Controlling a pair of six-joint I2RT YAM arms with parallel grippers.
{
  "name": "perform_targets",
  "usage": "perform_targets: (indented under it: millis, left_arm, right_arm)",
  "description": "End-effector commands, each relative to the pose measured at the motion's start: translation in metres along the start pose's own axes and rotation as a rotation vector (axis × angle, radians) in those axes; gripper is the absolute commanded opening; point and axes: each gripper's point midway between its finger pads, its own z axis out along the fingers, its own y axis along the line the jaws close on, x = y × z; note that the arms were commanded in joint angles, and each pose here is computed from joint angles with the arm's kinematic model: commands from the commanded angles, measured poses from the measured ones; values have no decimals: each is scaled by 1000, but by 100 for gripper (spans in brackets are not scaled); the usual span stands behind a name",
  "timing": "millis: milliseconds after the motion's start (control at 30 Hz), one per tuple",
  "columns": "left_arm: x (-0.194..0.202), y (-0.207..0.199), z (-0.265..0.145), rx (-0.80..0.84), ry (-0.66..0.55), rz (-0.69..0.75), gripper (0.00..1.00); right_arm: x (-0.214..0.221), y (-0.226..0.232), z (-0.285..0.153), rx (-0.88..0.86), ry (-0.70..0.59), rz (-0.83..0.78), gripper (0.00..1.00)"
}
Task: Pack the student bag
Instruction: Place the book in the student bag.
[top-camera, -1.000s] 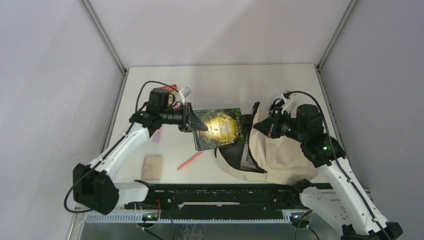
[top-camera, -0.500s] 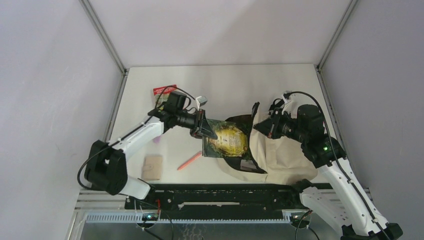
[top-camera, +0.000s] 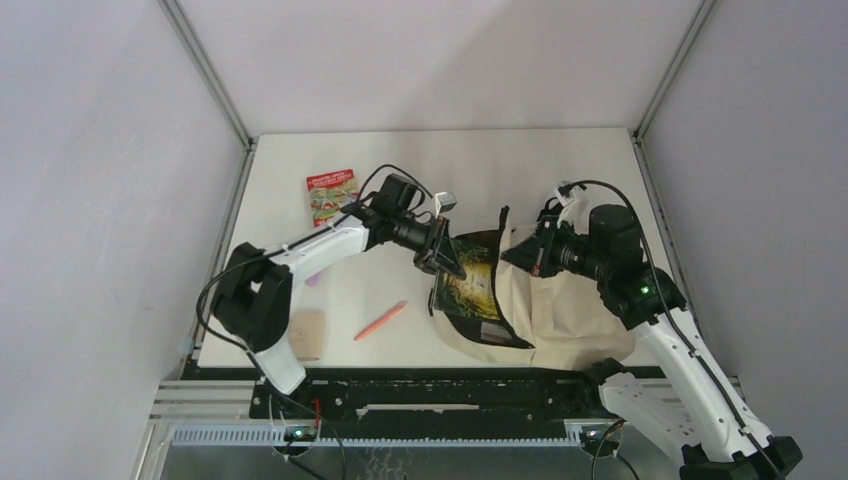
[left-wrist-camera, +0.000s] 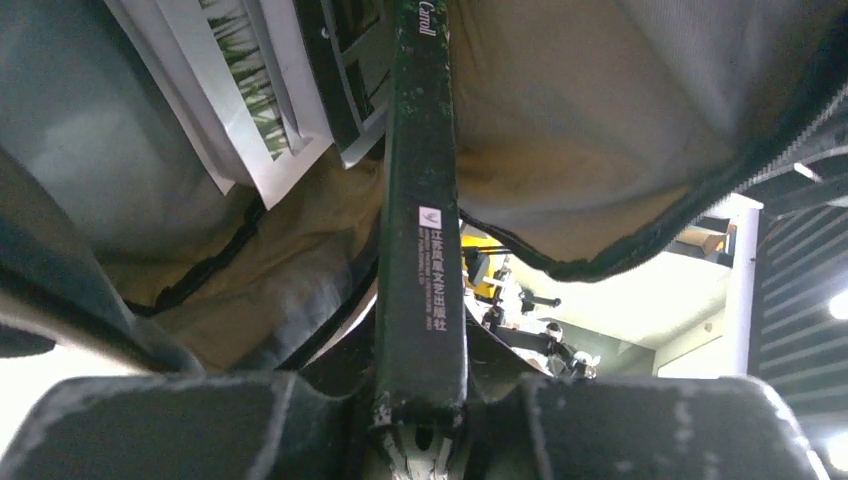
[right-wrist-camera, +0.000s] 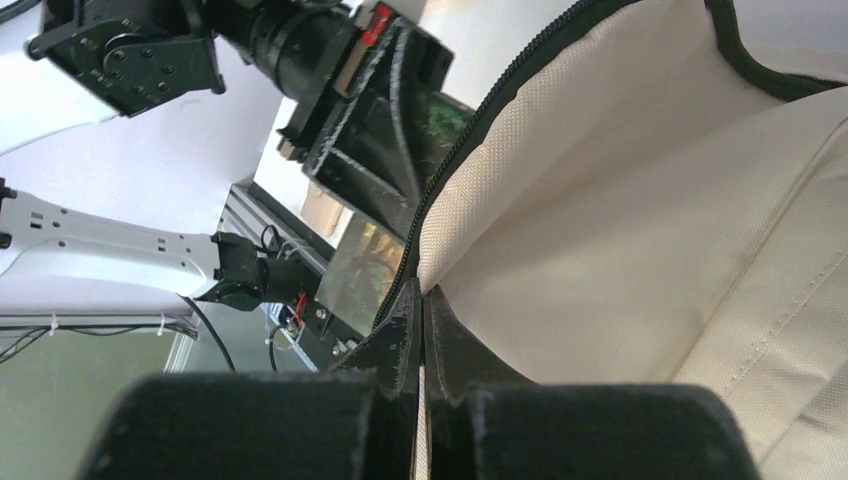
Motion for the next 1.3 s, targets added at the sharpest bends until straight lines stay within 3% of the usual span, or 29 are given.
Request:
perform_targets:
  millis: [0,400,433,533,633,933,1267]
  left_arm:
    - [-18,-39,6,106,41,83,0]
    - [-57,-33,90,78,86,8,2]
    - [-57,-28,98,73,94,-6,9]
    - [-59,-24,110,65,100,-11,51]
    - [-61,-17,114,41,82,-14,72]
    - [-55,19,100,-161,52,-1,90]
    - [-48,43,85,-308,45,33,96]
  right_arm:
    - [-19,23,-1,-110,-54,-74,0]
    - [-21,27,1,-127,-61,-65,0]
    - [-21,28,1,-127,-64,-67,0]
    - [-21,27,0,-121,-66,-68,0]
    - [-20,26,0,-116,-63,-70,0]
    - [-19,26,-2,-112,-64,-68,0]
    - [-18,24,0,-106,-56,-65,0]
